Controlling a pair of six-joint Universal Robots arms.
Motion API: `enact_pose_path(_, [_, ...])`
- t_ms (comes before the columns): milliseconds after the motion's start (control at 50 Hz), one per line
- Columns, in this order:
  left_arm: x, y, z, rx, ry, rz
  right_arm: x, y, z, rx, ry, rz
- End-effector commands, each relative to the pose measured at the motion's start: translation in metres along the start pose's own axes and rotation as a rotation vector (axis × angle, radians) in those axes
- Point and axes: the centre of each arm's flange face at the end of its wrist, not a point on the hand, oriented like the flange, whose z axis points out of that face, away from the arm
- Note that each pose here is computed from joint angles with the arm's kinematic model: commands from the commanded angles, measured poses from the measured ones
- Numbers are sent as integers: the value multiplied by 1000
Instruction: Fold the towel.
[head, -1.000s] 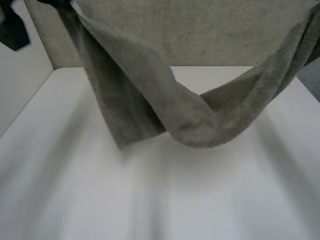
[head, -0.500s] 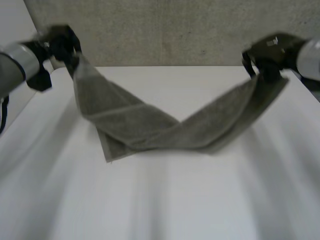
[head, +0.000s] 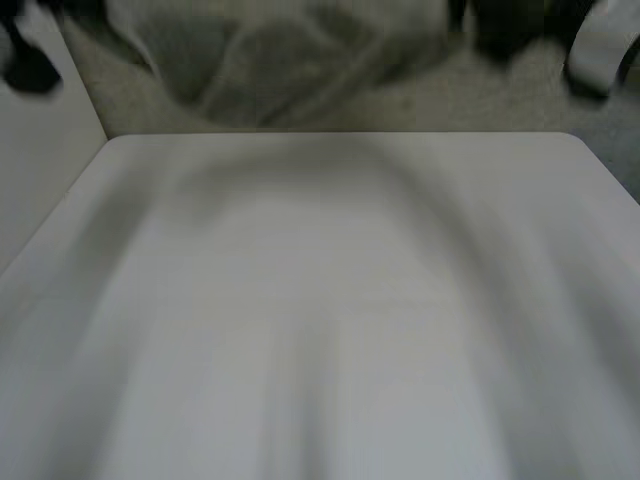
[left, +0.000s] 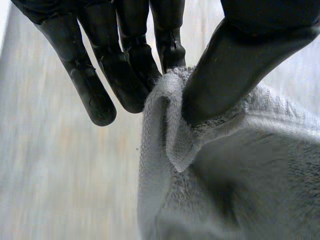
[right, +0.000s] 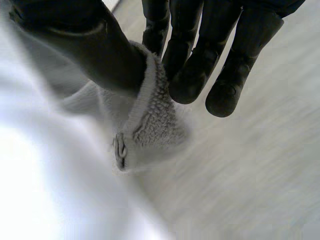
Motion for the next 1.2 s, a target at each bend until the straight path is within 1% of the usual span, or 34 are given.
enact_pose_path(20, [-35,107,-45,-362,-18,69,-45,110,-24,-387,-255,-188])
enact_pose_path(60, [-36,134,-71,-475,10,162,-47,136,-38,-475,-285,-179])
enact_pose_path(80, [-36,134,-71,-476,10,163,-47,136,-38,-476,-285,-179])
enact_pose_path(120, [-29,140,-93,-518,37,246,-43,143,-51,-506,-278,-144])
enact_pose_path(140, [-29,140,-93,-519,37,246,-43,143,-51,-506,-278,-143])
enact_pose_path(160, [-24,139,-102,-522,51,282,-40,144,-58,-507,-268,-131])
enact_pose_path(180, [-24,139,-102,-522,51,282,-40,144,-58,-507,-268,-131])
enact_pose_path(220, [-16,136,-117,-515,66,318,-34,144,-76,-501,-261,-95])
enact_pose_path(240, [-16,136,-117,-515,66,318,-34,144,-76,-501,-261,-95])
enact_pose_path(280, [-8,131,-130,-498,77,328,-29,139,-92,-479,-256,-67])
enact_pose_path(360, [0,122,-143,-477,93,334,-23,133,-105,-449,-242,-45])
enact_pose_path(400, [6,119,-149,-465,112,336,-10,126,-118,-429,-193,-36])
enact_pose_path(440, [17,108,-160,-435,160,335,-4,121,-125,-416,-165,-38])
enact_pose_path(500, [23,101,-168,-413,175,332,7,115,-134,-394,-121,-46])
enact_pose_path(540, [26,98,-171,-406,179,329,21,117,-141,-414,-65,-43])
enact_pose_path(660, [30,102,-180,-411,197,326,40,128,-151,-476,0,-75])
enact_pose_path(700, [30,103,-180,-408,198,330,45,131,-154,-519,7,-158])
enact_pose_path(720, [28,106,-179,-409,196,331,45,131,-154,-519,7,-158])
enact_pose_path(740, [28,106,-179,-409,196,331,47,129,-152,-526,10,-187])
enact_pose_path(780, [25,111,-178,-405,196,341,42,125,-150,-523,1,-200])
enact_pose_path(800, [25,111,-178,-405,196,341,31,117,-143,-498,-30,-210])
enact_pose_path(820, [23,115,-176,-406,192,341,30,116,-143,-498,-30,-210])
enact_pose_path(860, [20,118,-174,-408,188,339,9,100,-126,-430,-79,-233])
enact_pose_path(880, [18,120,-173,-408,185,339,8,100,-126,-430,-79,-233])
enact_pose_path(920, [17,121,-172,-408,184,340,-3,94,-111,-385,-89,-232])
enact_pose_path(980, [16,123,-172,-412,183,338,-8,95,-100,-375,-90,-226])
enact_pose_path(1020, [16,124,-172,-416,182,336,-29,92,-75,-344,-109,-231])
enact_pose_path(1040, [15,125,-172,-419,181,335,-29,92,-75,-344,-109,-231])
enact_pose_path(1060, [15,125,-172,-419,181,335,-45,89,-63,-329,-127,-235])
enact_pose_path(1080, [15,125,-172,-419,181,335,-62,89,-51,-320,-150,-239])
enact_pose_path(1100, [15,125,-173,-420,182,334,-62,89,-51,-320,-151,-239])
enact_pose_path(1140, [15,126,-173,-423,182,332,-89,97,-30,-325,-195,-233])
enact_pose_path(1160, [15,127,-174,-424,183,331,-89,97,-29,-325,-195,-233])
enact_pose_path(1200, [15,127,-174,-427,182,330,-108,114,-10,-343,-226,-225])
